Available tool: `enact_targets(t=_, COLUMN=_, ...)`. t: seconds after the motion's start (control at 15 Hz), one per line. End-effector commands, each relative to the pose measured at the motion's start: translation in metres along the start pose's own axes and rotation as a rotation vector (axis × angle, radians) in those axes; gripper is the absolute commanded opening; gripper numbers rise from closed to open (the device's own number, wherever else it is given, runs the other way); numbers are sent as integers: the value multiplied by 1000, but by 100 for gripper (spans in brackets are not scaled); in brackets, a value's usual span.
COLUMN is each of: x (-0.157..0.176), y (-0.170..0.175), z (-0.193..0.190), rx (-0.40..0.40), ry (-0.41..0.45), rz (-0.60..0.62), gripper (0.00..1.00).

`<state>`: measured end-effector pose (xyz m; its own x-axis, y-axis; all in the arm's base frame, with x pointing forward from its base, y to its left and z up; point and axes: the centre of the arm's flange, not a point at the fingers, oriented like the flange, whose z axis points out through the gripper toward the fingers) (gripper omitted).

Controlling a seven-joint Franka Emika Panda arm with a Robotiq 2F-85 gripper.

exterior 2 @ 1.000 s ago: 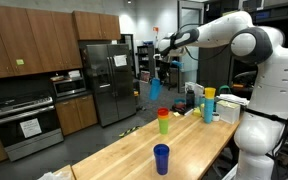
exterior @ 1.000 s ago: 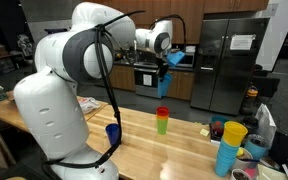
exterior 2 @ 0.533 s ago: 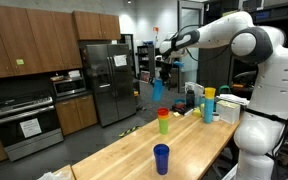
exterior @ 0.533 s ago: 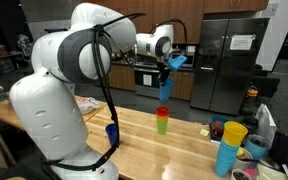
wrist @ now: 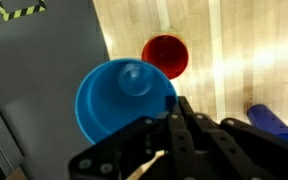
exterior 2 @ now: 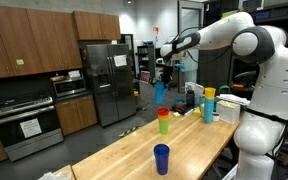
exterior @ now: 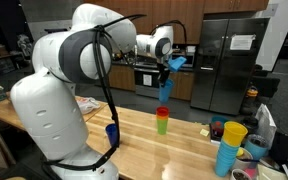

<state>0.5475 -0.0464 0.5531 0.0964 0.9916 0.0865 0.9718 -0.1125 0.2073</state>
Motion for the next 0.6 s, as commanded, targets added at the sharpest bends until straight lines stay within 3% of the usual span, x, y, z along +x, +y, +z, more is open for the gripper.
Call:
enact_targets(t=0.0, x=0, y=0, z=0, rx=0, ry=0, rz=0, gripper=4)
enact_targets(t=0.53, x=-22, y=-16, z=10, rx=40, ry=30, rz=-27, gripper=1)
